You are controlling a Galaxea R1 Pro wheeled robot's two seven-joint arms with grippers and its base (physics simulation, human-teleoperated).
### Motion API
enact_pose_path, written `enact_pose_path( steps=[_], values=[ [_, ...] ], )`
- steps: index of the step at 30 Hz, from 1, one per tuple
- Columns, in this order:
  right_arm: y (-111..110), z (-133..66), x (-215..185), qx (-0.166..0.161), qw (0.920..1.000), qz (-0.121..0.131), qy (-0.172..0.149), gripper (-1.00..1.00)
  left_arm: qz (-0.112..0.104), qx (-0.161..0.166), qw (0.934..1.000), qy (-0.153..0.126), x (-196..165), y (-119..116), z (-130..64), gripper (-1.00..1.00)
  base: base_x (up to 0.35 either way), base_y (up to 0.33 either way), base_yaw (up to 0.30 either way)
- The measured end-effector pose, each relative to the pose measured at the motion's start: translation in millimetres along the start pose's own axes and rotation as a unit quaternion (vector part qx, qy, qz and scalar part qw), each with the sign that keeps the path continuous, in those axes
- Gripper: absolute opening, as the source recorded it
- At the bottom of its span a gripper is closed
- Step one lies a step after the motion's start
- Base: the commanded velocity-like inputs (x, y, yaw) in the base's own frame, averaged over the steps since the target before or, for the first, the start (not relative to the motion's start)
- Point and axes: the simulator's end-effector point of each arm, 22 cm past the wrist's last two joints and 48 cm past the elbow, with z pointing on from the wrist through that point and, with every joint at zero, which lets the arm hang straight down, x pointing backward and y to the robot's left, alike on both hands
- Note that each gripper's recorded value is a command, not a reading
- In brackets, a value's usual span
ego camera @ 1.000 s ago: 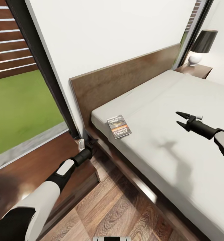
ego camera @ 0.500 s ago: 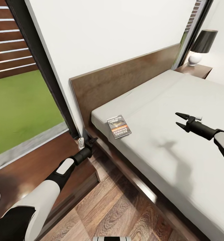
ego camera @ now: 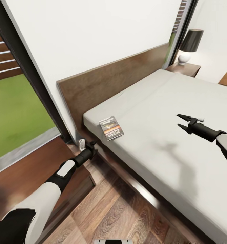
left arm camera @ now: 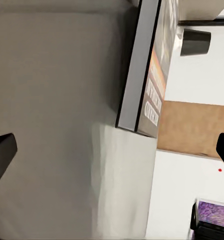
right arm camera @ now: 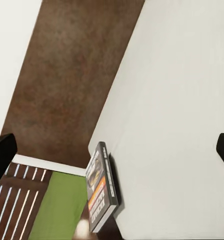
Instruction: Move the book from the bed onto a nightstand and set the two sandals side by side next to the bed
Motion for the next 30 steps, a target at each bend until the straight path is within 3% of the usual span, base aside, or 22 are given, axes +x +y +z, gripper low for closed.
enact_pose_path(
  steps=[30],
  values=[
    [1, 0.7, 1, -0.002, 1.0000, 0.000, 0.000, 1.00, 0.006, 0.002, 1.0000, -0.007, -12, 1, -6.0, 1.00, 0.000, 0.000, -0.025]
  ],
)
